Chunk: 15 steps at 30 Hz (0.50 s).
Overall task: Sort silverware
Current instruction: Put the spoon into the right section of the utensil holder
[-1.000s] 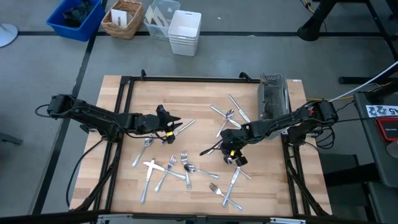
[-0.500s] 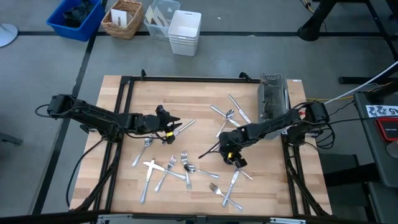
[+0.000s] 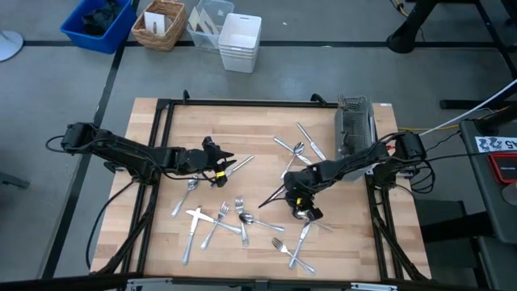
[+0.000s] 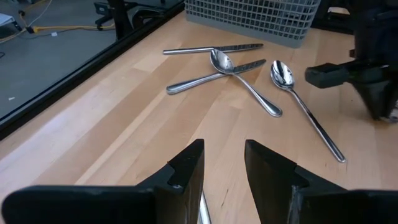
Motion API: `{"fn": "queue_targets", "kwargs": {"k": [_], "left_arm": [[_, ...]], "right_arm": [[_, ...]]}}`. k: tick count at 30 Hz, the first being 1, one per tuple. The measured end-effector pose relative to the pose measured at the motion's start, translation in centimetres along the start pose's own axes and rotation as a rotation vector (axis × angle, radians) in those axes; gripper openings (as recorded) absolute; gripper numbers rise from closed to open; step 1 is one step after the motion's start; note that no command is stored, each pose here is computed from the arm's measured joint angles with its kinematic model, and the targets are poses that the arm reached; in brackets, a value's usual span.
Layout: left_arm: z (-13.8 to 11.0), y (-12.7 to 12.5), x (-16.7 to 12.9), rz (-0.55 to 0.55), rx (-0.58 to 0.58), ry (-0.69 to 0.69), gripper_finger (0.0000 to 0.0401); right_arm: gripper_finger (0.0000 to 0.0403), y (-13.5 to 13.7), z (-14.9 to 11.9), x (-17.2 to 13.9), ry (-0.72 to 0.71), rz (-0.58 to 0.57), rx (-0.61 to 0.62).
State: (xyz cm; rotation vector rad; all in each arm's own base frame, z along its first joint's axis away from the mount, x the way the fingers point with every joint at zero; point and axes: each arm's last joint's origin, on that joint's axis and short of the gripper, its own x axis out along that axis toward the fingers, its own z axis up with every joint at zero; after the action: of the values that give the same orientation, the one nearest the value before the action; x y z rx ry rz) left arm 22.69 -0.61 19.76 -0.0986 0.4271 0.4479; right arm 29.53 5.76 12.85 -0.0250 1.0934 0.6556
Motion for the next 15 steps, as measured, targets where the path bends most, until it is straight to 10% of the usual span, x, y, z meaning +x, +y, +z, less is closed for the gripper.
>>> {"fn": "queue_targets", "kwargs": {"k": [15], "left_arm": [[0.0, 0.0, 0.0, 0.0, 0.001, 0.001, 0.0109]], "right_arm": [[0.0004, 0.2, 2.8, -1.6, 0.017, 0.023, 0.072]]}}
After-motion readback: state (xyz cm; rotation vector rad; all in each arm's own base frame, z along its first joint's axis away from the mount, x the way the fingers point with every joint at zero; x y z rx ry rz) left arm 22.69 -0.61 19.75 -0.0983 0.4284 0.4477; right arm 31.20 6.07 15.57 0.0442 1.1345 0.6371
